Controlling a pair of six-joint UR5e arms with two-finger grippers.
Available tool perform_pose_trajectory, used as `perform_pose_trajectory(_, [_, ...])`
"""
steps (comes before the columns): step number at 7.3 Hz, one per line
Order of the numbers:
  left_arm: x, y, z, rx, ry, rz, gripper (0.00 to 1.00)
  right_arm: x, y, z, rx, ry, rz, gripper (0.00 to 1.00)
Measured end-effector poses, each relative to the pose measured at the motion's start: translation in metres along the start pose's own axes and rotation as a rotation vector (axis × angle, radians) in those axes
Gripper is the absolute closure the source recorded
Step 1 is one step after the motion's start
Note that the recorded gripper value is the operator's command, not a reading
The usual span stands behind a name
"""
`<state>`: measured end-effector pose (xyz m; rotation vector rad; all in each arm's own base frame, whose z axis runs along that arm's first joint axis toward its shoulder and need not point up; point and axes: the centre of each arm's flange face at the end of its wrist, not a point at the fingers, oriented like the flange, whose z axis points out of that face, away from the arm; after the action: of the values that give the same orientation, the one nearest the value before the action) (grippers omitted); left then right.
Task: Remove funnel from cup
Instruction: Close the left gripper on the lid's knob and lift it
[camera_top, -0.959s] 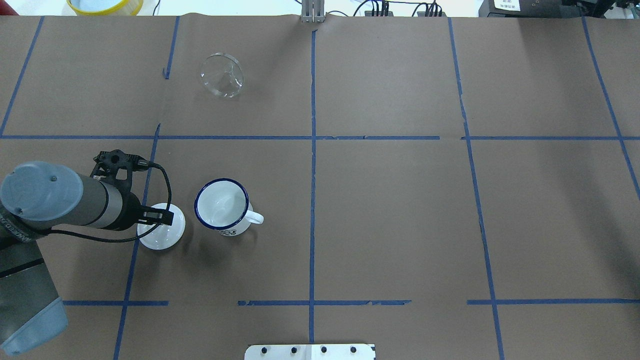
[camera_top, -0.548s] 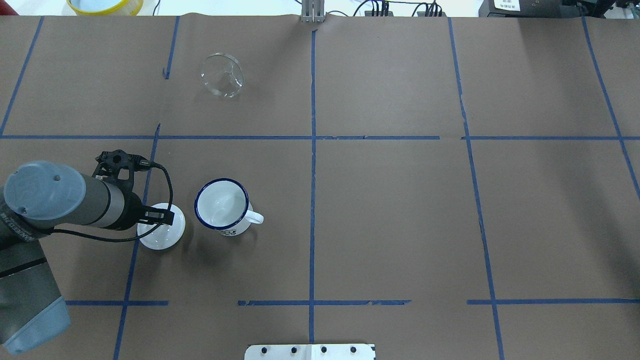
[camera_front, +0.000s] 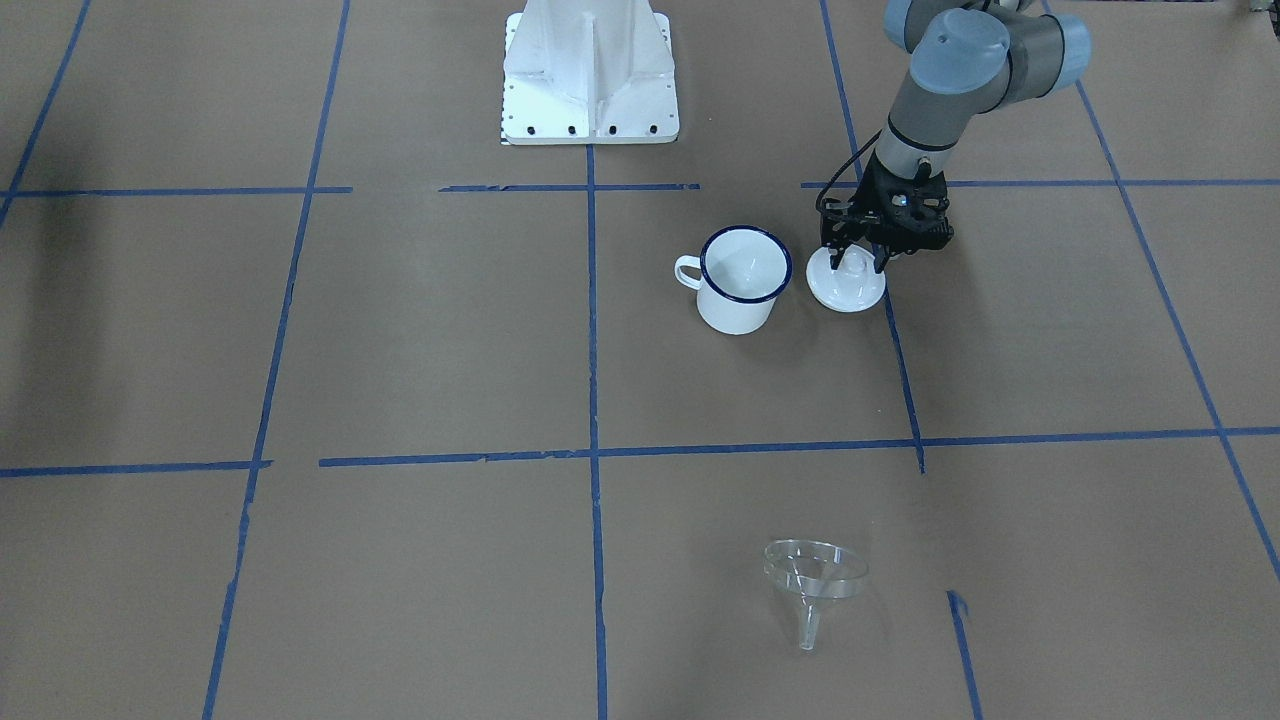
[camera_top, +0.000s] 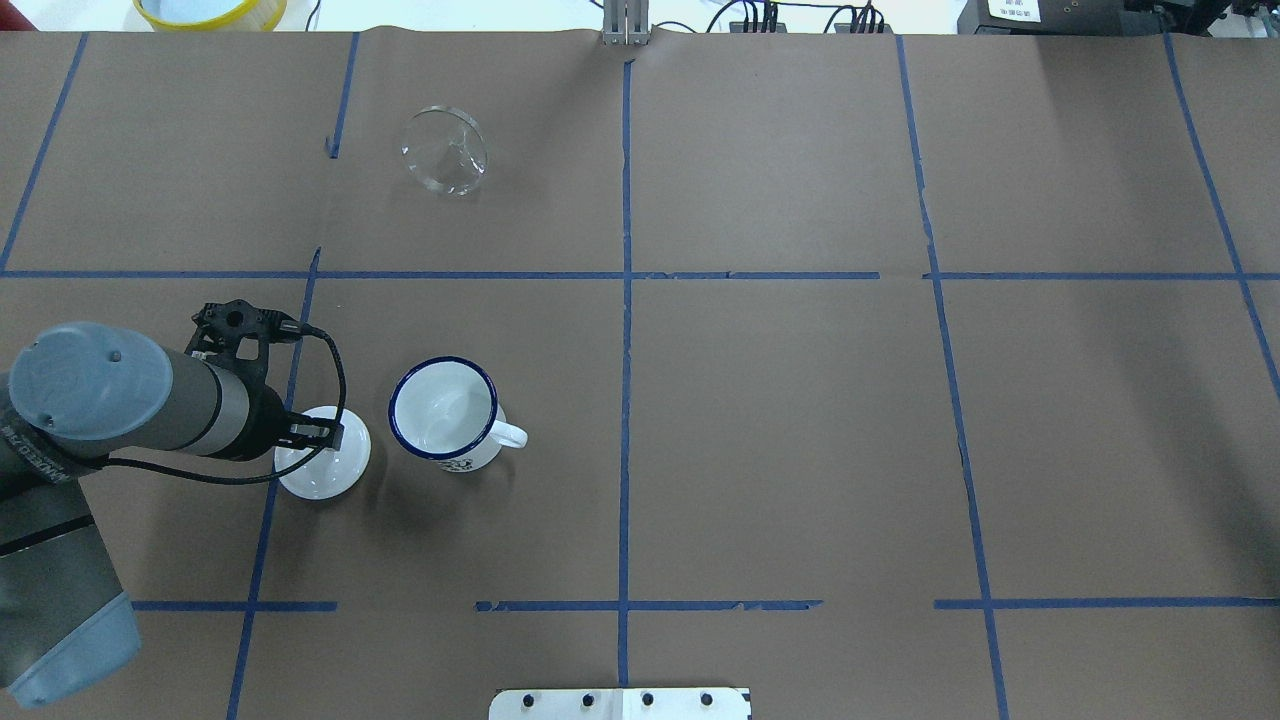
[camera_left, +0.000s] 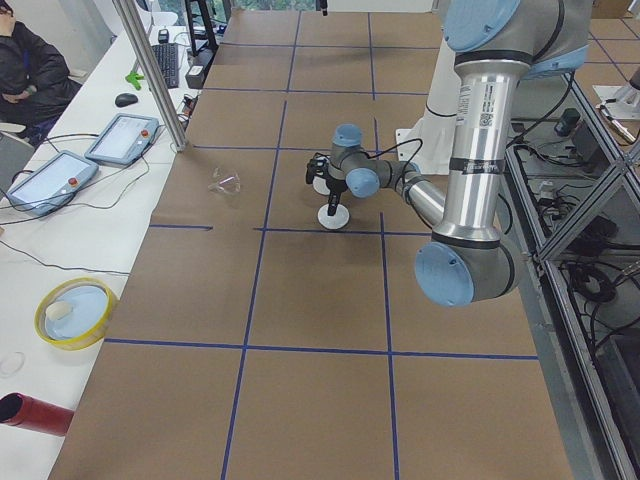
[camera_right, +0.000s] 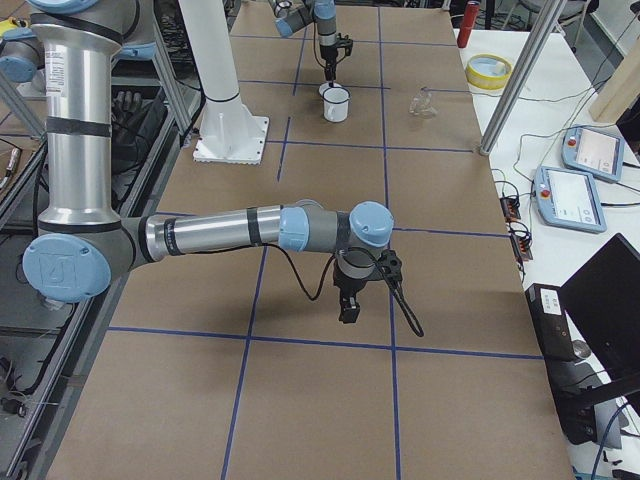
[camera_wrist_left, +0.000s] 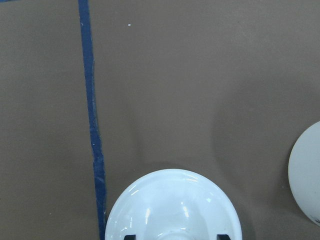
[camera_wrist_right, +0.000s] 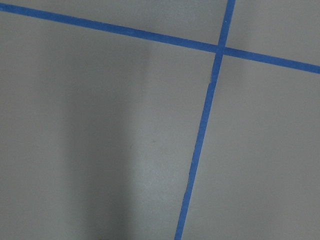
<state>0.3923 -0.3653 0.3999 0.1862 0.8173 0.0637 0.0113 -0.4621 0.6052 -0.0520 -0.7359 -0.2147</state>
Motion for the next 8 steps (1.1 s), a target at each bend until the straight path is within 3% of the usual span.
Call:
perform_pose_trajectory(2, [0.0001,0.0000,-0.0002,0.000,0.000,0.000,0.44,-0.0002,-0.0002,-0.0002,0.000,0.000,0.000,0.00])
perform_pose_trajectory(3, [0.0001,0.0000,-0.0002,0.000,0.000,0.000,0.52,-0.0002,-0.0002,-0.0002,0.000,0.000,0.000,0.00])
perform_pose_trajectory(4, [-0.0001,0.0000,0.0001,0.000,0.000,0.000,0.64,-0.0001,-0.0001,-0.0001,0.000,0.000,0.000,0.00])
perform_pose_trajectory(5, [-0.0002,0.0002,0.0008,-0.002,-0.001,0.000,0.90,0.0000,0.0000,0.0000,0.000,0.000,0.000,0.00])
perform_pose_trajectory(6, [-0.0001,0.0003,0.0008,-0.002,0.000,0.000,1.00,0.0000,0.0000,0.0000,0.000,0.000,0.000,0.00])
perform_pose_trajectory(8, [0.0015,-0.0003,-0.0034,0.003,0.006,0.003,1.00,0.0000,0.0000,0.0000,0.000,0.000,0.000,0.00])
